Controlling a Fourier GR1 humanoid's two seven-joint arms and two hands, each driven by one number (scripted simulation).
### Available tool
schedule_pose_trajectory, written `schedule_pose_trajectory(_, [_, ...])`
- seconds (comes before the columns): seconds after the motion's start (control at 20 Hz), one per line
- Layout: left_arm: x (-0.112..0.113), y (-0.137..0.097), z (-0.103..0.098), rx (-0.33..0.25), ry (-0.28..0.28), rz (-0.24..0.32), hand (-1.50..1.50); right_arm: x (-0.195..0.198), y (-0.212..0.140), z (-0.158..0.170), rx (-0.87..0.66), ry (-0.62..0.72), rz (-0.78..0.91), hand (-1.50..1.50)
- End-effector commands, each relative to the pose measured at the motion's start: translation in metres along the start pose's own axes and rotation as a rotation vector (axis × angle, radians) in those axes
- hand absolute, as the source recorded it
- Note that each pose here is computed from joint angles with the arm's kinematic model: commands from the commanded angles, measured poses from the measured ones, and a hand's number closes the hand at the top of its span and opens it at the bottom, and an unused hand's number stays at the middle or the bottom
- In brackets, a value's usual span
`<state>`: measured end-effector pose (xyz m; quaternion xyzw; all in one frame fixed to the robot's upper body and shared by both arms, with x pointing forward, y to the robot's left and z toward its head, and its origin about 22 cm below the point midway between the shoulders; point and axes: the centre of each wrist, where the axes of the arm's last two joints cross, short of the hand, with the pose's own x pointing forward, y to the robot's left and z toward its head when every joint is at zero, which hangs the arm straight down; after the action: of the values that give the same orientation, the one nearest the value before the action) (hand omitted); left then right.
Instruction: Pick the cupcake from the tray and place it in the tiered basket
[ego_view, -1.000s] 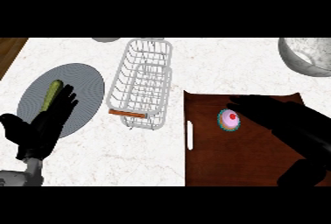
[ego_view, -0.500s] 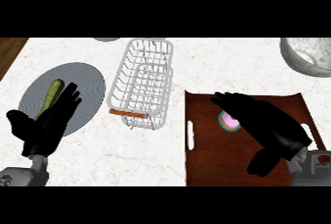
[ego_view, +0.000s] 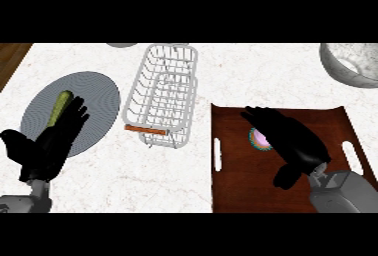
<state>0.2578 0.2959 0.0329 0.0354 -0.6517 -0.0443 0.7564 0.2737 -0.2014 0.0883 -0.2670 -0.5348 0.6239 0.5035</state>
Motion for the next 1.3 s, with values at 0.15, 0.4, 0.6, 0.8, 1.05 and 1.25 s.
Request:
schedule_pose_trajectory(0.15, [-0.003, 0.0, 0.003, 0.006, 0.012, 0.011, 0.0, -0.014, -0.004, -0.028, -0.073, 0.008, 0.026, -1.5])
schedule_pose_trajectory(0.4, [0.001, -0.007, 0.003, 0.008, 0.003, 0.008, 0.0, -0.058, 0.0, -0.021, -0.041, 0.021, 0.042, -1.5])
schedule_pose_trajectory(0.6, [-0.001, 0.0, 0.011, -0.024, -0.012, 0.001, 0.0, -0.016, 0.031, -0.04, 0.145, 0.02, 0.052, 1.5])
schedule_pose_trajectory(0.8, [-0.008, -0.016, 0.007, 0.003, -0.014, 0.015, 0.0, -0.037, 0.029, -0.035, 0.104, -0.022, 0.174, 1.5])
schedule_pose_trajectory(1.05, [0.005, 0.012, 0.006, -0.015, -0.004, 0.015, 0.0, -0.02, 0.057, -0.025, 0.083, -0.074, 0.207, 1.5])
schedule_pose_trajectory(1.25, [0.003, 0.0, 0.018, 0.001, -0.003, 0.007, 0.0, -0.032, 0.049, -0.028, -0.076, -0.074, 0.205, 1.5])
